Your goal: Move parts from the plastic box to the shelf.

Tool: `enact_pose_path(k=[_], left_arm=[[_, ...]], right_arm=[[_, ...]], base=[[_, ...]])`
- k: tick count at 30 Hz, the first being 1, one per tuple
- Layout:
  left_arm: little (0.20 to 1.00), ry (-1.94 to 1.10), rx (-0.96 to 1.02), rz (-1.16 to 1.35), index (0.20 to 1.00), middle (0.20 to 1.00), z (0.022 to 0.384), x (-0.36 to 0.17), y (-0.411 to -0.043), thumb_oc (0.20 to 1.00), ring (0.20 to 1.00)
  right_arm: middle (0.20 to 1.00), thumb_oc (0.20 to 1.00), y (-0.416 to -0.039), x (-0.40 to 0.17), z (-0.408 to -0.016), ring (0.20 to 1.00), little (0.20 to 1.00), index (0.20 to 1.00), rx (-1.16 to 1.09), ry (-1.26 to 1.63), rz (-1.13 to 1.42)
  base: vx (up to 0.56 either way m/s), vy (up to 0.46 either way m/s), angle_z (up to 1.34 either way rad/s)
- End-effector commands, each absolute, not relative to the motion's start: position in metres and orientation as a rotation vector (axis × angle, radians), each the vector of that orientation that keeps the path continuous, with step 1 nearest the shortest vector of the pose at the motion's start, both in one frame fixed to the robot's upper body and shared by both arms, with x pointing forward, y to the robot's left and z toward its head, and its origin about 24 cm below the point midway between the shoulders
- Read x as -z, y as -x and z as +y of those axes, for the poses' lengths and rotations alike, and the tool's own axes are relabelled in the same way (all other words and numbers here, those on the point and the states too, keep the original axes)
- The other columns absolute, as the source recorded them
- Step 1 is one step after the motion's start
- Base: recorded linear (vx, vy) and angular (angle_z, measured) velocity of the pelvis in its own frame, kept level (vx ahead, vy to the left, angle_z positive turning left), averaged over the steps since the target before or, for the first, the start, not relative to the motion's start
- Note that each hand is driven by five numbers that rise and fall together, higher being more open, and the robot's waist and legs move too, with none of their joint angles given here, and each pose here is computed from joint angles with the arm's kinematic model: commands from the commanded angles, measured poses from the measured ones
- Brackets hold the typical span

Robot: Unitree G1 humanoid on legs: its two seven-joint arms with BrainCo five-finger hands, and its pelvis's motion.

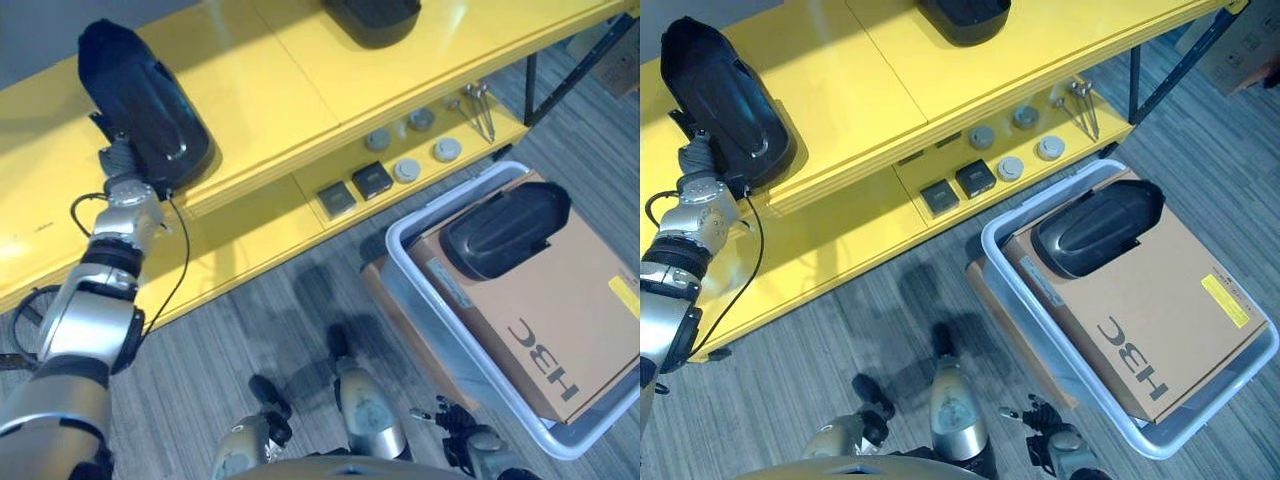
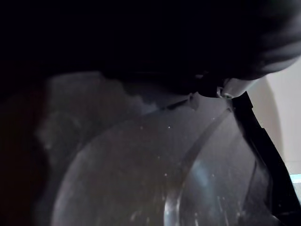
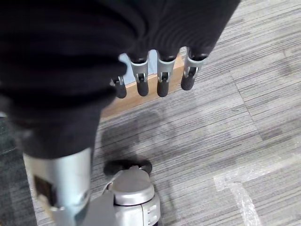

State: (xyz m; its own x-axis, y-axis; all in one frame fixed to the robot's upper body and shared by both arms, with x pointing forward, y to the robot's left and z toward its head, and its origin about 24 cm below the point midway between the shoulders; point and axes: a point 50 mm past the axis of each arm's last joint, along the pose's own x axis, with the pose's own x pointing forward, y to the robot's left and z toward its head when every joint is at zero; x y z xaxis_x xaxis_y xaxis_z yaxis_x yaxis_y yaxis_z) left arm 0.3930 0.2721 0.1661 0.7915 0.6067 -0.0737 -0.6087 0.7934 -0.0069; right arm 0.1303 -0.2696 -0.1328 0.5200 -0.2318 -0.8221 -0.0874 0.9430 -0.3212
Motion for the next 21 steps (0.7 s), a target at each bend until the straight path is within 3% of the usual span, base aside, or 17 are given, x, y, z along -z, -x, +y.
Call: enact_pose_path(k=[1,7,8,9,21], left_arm=[[0.200,0.077,-0.730,-0.019,0.200,0.200,0.2894,-0.1896,-0.3916,0.200,0.200],[0.200,0.092,-0.722,-0.031,0.200,0.200,0.2893,-0.1920,-0.3922,0.200,0.200],[0.263,0.098,-0.721,-0.033,0.263,0.263,0.2892,-0.1930,-0.3924,0.263,0.263],[1.000,0.102,-0.722,-0.032,1.000,1.000,0.2880,-0.1927,-0.3927,1.000,1.000],[1.000,0.124,-0.772,-0.055,1.000,1.000,0.2919,-0.1951,-0.3905,1.000,1.000]], right_arm=[[1.000,1.000,-0.1063,0.1369,-0.2802,1.000,1.000,1.000,0.083,0.392,1.098],[1.000,1.000,-0.1097,0.1366,-0.2774,1.000,1.000,1.000,0.076,0.385,1.083],[1.000,1.000,-0.1099,0.1366,-0.2774,1.000,1.000,1.000,0.075,0.385,1.081],[1.000,1.000,-0.1099,0.1369,-0.2761,1.000,1.000,1.000,0.072,0.385,1.080],[1.000,1.000,-0.1082,0.1383,-0.2740,1.000,1.000,1.000,0.077,0.383,1.092]], base=[[0.00,0.000,0.00],[0.00,0.000,0.00],[0.00,0.000,0.00],[0.00,0.000,0.00],[-0.01,-0.013,0.00]])
